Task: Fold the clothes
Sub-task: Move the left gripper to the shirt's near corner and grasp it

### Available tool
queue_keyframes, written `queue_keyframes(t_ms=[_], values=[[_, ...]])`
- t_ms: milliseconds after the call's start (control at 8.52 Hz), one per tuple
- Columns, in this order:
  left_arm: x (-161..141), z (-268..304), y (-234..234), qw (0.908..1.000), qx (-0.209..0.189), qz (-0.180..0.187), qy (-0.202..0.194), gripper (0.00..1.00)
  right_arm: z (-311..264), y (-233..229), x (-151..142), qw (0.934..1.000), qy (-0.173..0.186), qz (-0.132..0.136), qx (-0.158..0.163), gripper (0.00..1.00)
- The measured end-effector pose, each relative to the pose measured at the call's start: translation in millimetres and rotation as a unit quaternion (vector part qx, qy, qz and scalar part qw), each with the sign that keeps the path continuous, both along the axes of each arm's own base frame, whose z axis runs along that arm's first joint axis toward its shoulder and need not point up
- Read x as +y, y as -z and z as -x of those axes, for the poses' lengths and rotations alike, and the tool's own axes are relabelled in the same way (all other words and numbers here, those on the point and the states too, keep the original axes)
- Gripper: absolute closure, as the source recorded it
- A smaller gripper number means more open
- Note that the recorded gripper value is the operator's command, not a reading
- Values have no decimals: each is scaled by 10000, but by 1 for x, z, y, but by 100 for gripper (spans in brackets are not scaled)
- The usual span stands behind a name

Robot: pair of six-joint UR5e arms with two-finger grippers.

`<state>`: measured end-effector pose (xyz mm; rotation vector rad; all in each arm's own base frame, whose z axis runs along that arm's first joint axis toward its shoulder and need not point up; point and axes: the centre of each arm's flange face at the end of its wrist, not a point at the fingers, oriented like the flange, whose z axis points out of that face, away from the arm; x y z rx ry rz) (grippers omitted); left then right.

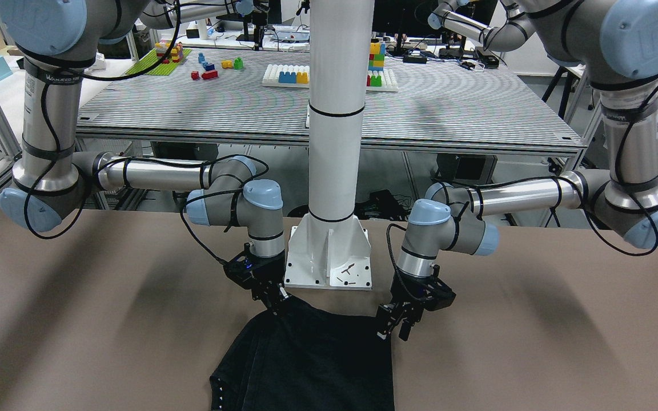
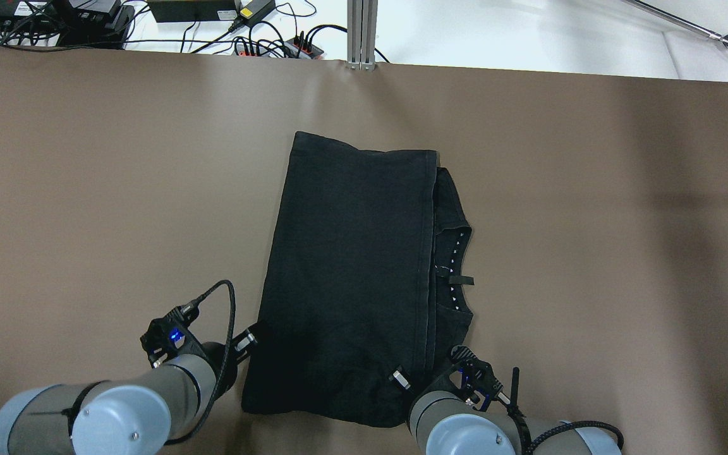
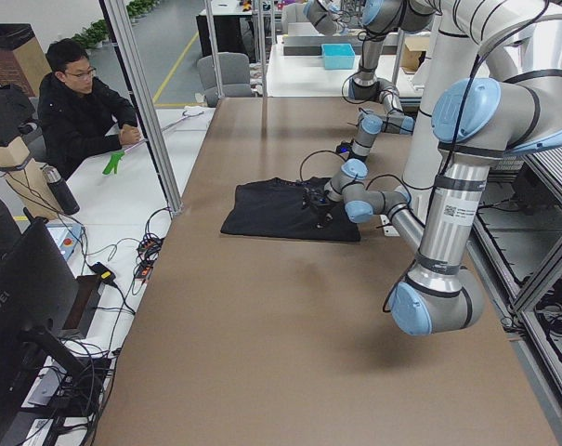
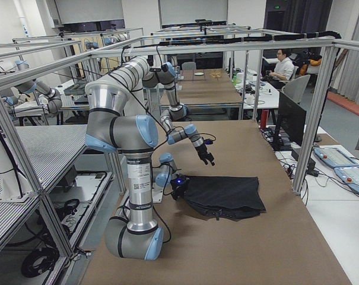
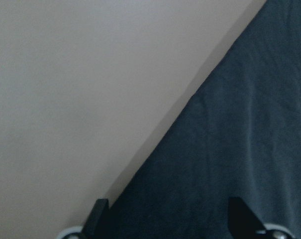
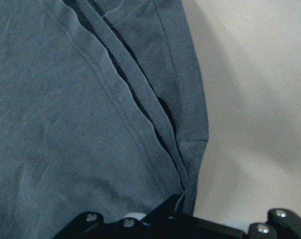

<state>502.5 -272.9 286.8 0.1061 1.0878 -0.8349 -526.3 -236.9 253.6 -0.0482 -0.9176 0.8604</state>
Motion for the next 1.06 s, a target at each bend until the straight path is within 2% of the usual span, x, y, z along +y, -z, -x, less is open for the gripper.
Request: queue_keyframes(t_ms=[235,352,587,704,939,1057], values=[[35,-20,-16,9999,-20,167,-26,39,0,0,0,10000,-2,-3,3,100],[43,-27,-21,9998,-41,212,-41,45,0,0,0,10000,-5,-2,2,100],[49,-37,-28,9996,-96,252,-62,48,0,0,-1,10000,-11,1,2,100],[51,-40,-28,9996,-103,258,-73,56,0,0,-1,10000,-15,1,-3,100],[58,-43,-32,9995,-135,270,-131,96,-1,1,-2,10000,-24,1,-15,100],[60,-44,-33,9994,-148,275,-146,100,-1,2,-2,10000,-29,0,-17,100]])
